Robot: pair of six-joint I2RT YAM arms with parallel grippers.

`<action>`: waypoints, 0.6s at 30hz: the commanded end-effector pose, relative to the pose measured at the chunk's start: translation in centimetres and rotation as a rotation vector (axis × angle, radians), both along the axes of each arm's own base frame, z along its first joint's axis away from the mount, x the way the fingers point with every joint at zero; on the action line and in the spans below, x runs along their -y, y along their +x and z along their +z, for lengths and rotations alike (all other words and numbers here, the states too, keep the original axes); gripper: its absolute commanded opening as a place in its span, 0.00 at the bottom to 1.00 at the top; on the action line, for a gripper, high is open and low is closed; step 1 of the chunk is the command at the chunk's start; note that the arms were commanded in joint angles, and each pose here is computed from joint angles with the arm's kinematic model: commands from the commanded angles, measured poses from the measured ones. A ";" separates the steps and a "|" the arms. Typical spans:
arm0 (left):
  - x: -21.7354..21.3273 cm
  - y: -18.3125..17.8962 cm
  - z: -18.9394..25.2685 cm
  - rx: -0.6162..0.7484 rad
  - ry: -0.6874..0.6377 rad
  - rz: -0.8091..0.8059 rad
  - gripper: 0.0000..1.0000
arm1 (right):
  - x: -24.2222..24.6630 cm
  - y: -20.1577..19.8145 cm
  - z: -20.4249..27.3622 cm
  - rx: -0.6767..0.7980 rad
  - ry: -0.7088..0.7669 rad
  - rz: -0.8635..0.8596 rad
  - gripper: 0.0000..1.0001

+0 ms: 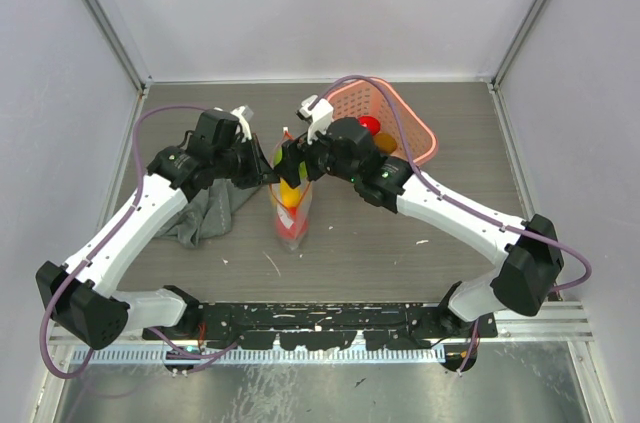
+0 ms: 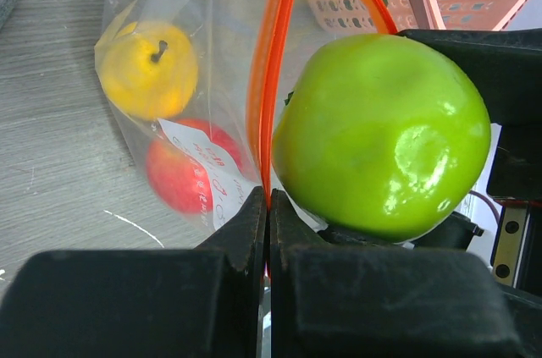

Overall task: Place the food in the zip-top bag and seal the zipper
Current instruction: Place the fake fruit in the zipper food storage bag.

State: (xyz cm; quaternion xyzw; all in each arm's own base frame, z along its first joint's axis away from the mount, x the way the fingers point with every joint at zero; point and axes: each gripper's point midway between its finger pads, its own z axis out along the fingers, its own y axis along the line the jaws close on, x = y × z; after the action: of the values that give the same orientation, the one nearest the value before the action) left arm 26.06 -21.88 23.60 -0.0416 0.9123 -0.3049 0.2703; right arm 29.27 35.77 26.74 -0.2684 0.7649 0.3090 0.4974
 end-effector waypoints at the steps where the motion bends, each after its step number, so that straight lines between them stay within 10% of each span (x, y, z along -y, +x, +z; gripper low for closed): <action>1: 0.6 0.4 2.5 0.083 -0.052 -0.009 0.00 | -0.4 -0.3 1.6 0.027 0.044 0.015 0.82; 18: 0.3 0.1 2.2 0.084 -0.046 -0.007 0.00 | 0.4 -1.0 4.0 0.087 0.062 0.037 0.98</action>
State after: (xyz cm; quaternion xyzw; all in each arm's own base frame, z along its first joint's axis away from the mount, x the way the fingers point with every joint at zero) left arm 26.00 -21.84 23.71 -0.0412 0.9112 -0.3062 0.2724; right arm 28.87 35.65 26.36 -0.2803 0.7639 0.3085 0.4927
